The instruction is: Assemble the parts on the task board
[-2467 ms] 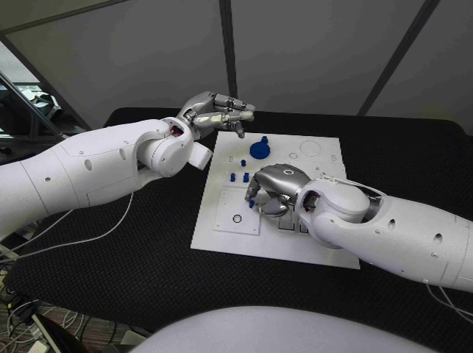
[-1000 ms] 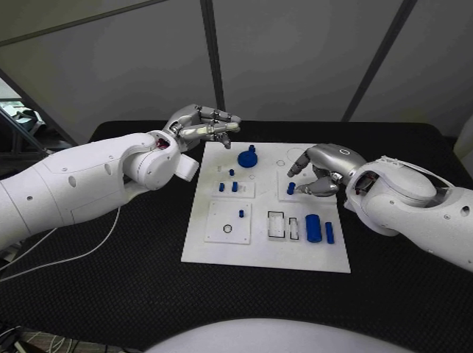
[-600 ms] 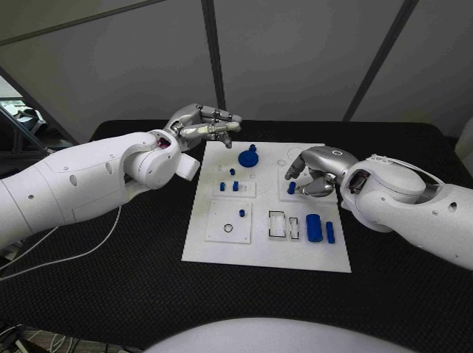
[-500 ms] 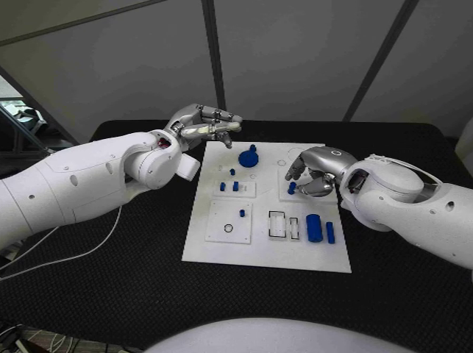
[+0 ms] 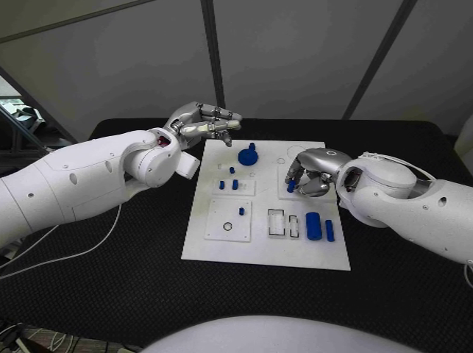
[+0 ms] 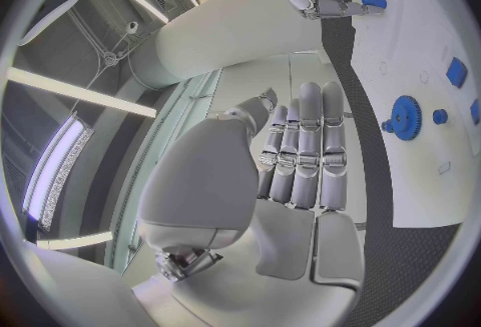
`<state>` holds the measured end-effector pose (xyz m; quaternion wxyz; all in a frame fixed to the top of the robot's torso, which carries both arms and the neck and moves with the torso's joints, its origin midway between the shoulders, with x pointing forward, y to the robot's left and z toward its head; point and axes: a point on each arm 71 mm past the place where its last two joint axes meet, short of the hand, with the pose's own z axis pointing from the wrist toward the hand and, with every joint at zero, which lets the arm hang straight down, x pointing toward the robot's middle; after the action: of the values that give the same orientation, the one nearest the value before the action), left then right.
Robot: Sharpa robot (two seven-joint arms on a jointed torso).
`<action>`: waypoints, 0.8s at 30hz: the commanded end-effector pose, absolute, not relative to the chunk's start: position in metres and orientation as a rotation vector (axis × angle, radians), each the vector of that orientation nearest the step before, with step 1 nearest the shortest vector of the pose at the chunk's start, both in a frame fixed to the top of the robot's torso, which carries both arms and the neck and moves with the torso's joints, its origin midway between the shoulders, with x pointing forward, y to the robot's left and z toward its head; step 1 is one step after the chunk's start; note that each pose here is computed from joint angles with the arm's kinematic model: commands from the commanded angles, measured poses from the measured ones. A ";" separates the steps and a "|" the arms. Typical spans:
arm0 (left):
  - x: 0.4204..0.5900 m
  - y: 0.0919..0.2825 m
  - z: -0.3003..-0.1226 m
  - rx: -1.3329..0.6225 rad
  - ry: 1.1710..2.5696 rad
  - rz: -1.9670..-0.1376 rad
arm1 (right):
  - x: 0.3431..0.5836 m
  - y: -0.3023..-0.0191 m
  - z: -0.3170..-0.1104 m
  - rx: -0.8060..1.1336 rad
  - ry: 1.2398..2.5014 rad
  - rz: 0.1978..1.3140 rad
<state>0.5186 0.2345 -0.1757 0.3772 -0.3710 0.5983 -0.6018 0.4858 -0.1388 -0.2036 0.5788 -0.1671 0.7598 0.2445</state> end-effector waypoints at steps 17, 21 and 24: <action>0.519 0.235 -0.174 -0.948 1.526 -1.551 | 0.484 -0.136 -0.199 -0.393 1.739 0.605; 0.519 0.235 -0.174 -0.948 1.527 -1.552 | 0.483 -0.137 -0.196 -0.372 1.705 0.616; 0.519 0.235 -0.174 -0.948 1.527 -1.551 | 0.482 -0.139 -0.193 -0.357 1.681 0.623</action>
<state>0.5189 0.2357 -0.1759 0.3779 -0.3716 0.5983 -0.6009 0.4820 -0.1394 -0.1996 0.5894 -0.1640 0.7485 0.2558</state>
